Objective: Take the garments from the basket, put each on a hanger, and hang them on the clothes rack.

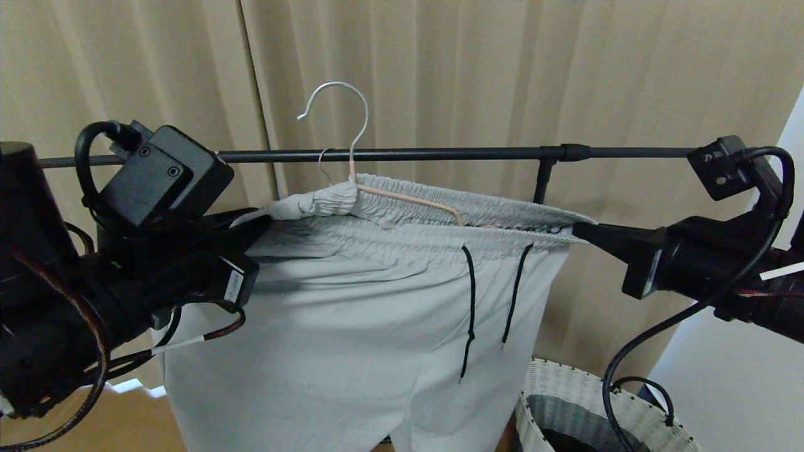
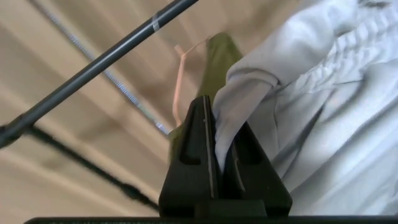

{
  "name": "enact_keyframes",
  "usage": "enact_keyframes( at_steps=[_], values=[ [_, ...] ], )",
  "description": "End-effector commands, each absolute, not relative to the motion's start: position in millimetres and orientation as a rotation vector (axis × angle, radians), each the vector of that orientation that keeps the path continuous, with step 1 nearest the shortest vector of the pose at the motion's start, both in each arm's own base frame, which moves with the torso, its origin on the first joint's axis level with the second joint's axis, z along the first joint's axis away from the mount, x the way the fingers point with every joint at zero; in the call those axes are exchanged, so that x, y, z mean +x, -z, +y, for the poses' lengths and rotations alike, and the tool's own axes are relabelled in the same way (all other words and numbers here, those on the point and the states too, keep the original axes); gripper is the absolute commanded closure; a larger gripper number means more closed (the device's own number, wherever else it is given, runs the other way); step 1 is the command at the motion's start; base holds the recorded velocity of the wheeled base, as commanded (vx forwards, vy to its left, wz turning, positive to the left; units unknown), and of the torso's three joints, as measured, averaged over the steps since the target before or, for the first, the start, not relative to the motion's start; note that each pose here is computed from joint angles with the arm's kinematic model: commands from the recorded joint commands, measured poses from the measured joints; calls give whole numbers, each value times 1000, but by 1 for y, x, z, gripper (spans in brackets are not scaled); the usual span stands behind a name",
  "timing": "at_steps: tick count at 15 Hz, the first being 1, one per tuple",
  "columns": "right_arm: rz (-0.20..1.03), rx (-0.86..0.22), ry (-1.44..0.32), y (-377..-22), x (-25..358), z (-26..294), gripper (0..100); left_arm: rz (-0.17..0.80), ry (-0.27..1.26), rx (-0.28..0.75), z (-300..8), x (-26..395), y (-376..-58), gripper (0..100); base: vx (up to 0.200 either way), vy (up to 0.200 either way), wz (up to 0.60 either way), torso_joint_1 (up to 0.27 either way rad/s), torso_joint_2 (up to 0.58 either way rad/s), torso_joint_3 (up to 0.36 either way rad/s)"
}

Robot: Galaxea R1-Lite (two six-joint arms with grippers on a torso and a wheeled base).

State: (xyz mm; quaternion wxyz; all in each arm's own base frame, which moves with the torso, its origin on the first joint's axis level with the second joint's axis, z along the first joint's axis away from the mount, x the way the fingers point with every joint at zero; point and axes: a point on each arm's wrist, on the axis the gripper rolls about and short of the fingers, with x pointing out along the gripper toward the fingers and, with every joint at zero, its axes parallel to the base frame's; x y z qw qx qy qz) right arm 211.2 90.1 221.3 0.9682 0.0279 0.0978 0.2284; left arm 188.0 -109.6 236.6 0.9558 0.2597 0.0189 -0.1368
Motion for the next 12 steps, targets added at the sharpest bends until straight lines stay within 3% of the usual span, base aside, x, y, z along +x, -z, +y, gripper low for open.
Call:
enact_keyframes(
  at_steps=[1,5,11,12],
  values=[
    [181,42,-540,-230,186,95,100,54,235,532,-110,189,-235,100,0,0,0,0,0,0],
    [201,5,-698,-233,143,105,100,62,212,523,-115,186,-235,100,0,0,0,0,0,0],
    [245,-133,-744,-210,139,110,100,51,278,448,-129,179,-236,100,0,0,0,0,0,0],
    [258,-139,-746,-207,141,112,0,56,293,425,-133,178,-235,100,0,0,0,0,0,0]
  ],
)
